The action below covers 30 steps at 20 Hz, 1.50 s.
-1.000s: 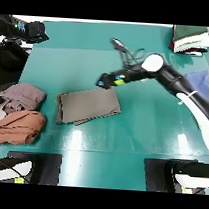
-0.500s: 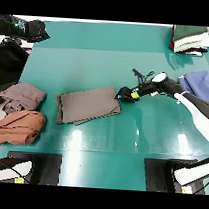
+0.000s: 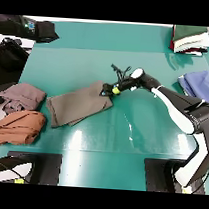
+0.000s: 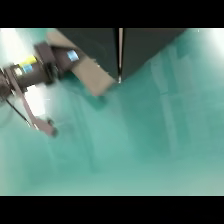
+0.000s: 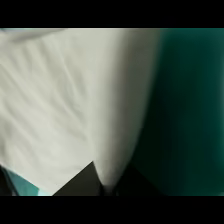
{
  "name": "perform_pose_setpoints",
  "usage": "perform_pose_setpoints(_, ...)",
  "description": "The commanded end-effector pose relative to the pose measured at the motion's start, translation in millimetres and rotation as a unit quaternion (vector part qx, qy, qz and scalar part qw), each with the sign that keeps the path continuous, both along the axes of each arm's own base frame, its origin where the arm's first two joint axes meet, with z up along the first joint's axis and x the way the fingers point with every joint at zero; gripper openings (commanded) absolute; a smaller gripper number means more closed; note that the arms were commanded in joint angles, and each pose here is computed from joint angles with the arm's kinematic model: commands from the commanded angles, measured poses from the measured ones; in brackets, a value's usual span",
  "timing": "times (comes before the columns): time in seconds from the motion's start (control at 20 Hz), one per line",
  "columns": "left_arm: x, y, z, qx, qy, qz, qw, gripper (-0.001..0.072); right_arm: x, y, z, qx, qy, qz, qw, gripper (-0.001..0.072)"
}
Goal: Fold the shirts.
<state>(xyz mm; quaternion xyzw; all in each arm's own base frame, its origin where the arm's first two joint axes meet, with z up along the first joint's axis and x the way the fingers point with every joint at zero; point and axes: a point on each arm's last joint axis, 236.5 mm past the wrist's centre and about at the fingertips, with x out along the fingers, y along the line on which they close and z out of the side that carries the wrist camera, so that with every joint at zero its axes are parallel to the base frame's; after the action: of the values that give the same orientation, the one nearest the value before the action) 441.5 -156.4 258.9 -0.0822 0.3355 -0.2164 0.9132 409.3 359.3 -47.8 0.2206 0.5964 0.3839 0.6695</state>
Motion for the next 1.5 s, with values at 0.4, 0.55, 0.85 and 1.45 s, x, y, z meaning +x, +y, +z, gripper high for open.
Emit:
perform_pose_setpoints(0.4,-14.8,-66.4,16.8,-0.015,-0.042,-0.062,0.997,0.0031,124.4,-383.3,151.5,-0.204,-0.180,-0.281,0.920,0.0018)
perform_pose_setpoints(0.55,-15.7,-71.3,20.0,-0.028,-0.042,-0.062,0.997,0.0031,114.5,-490.9,174.8,-0.221,-0.188,-0.379,0.879,0.0018)
perform_pose_setpoints(0.85,-15.6,-71.2,19.7,-0.028,-0.042,-0.062,0.997,0.0031,91.3,-591.3,205.0,-0.235,-0.201,-0.476,0.823,0.0018)
perform_pose_setpoints(1.45,-15.0,-72.9,3.7,-0.027,-0.012,-0.060,0.998,0.0031,67.1,-578.6,291.6,-0.242,-0.273,-0.480,0.798,0.0018)
